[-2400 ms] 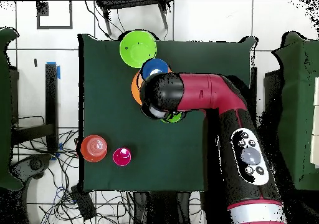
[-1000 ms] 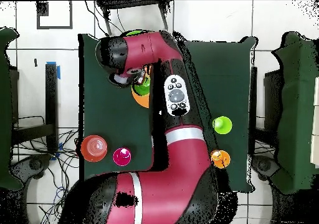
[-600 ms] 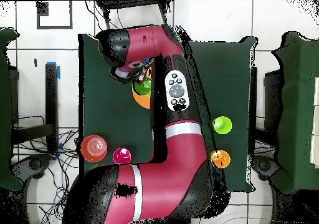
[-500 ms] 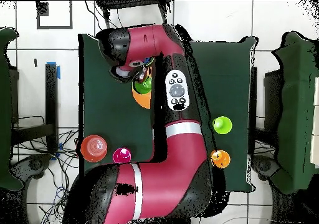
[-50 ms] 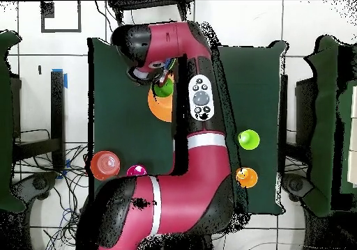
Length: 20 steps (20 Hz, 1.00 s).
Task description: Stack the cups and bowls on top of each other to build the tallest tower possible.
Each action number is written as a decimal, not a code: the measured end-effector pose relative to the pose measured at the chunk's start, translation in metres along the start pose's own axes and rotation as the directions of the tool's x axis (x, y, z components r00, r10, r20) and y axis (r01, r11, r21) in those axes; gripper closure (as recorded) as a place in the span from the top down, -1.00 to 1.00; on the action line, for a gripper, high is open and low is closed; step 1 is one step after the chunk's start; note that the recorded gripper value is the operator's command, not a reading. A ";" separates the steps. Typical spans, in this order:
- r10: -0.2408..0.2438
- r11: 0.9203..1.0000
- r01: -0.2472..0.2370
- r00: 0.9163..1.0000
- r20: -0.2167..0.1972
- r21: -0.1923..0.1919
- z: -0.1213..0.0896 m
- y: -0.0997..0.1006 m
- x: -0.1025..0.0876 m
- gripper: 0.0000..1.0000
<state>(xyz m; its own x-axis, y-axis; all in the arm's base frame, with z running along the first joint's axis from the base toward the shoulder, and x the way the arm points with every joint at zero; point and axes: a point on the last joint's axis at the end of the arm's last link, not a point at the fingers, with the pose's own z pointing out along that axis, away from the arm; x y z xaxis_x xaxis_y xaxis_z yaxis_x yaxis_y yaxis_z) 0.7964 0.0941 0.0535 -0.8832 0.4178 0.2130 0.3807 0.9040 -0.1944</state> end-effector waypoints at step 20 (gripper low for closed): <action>0.032 0.999 -0.032 0.999 -0.012 0.026 0.011 -0.009 -0.014 1.00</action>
<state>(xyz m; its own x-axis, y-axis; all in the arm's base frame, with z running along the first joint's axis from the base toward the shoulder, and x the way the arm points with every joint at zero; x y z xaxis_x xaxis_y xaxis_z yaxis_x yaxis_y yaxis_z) 0.8020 0.0790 0.0421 -0.8672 0.4477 0.2178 0.4015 0.8876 -0.2258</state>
